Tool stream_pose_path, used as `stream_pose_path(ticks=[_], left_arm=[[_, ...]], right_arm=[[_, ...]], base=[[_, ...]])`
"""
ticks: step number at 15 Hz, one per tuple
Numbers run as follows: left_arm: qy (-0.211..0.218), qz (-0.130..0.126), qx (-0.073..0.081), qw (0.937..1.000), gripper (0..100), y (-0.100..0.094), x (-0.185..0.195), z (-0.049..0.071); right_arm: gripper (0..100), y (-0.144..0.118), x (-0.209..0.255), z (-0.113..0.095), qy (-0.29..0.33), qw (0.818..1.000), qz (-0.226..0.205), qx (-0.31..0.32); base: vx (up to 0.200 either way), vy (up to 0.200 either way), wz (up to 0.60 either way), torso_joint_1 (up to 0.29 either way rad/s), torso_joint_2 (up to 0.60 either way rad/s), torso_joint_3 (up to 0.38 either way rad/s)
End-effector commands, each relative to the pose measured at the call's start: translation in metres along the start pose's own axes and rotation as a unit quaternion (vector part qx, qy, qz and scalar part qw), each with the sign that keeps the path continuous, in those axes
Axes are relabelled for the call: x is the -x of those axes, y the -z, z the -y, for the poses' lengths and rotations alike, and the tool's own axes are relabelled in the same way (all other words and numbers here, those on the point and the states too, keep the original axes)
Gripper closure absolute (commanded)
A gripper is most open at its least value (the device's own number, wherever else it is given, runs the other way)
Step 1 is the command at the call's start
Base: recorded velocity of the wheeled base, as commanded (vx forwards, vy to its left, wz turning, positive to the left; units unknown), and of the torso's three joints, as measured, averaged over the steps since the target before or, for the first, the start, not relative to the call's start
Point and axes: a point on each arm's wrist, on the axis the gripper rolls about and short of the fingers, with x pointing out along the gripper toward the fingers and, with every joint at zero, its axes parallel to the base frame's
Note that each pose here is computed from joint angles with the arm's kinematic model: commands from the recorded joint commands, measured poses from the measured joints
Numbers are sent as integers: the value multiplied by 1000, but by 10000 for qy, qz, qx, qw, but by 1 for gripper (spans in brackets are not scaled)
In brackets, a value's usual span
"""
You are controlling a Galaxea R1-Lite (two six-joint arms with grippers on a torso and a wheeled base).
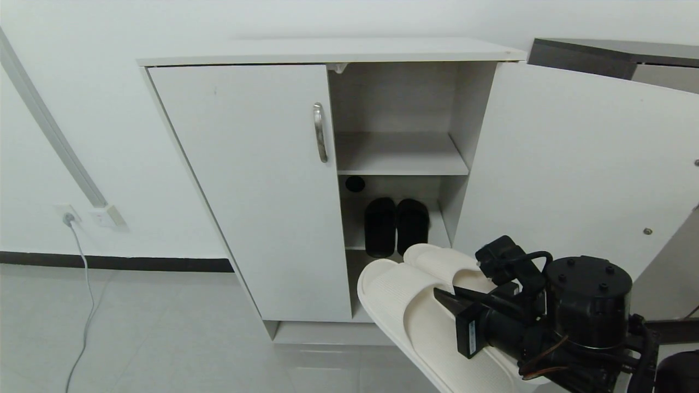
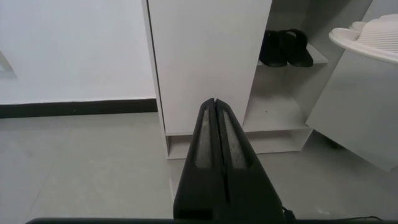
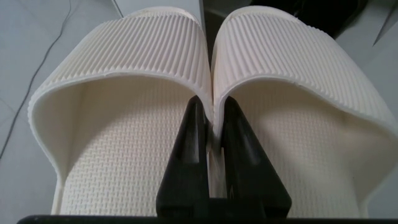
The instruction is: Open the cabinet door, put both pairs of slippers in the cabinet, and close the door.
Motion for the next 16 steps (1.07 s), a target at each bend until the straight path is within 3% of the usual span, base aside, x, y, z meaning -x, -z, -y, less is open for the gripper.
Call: stream_pose_path(ticks=[1,4,10,13,16], left_arm=[[6,-7,2,10000,100,0,0,0],[6,-7,-6,10000,100,0,0,0],[-1,-7,2,10000,100,0,0,0],[-1,0,1,10000,100,0,0,0],[-1,-7,2,10000,100,0,0,0]], right_arm=[[100,1,0,0,-5,10000,-12,7],[100,0,0,0,-6,10000,-4,37],[100,1,0,0,-5,10000,-12,76],[100,2,-1,-1,-28,9999,-14,101],[100,6,-9,-7,-94,9997,219,100]], base=[[0,0,0,0,0,0],[0,200,0,-2,4,12],[0,0,0,0,0,0],[0,0,-400,0,2,5],[0,0,0,0,0,0]])
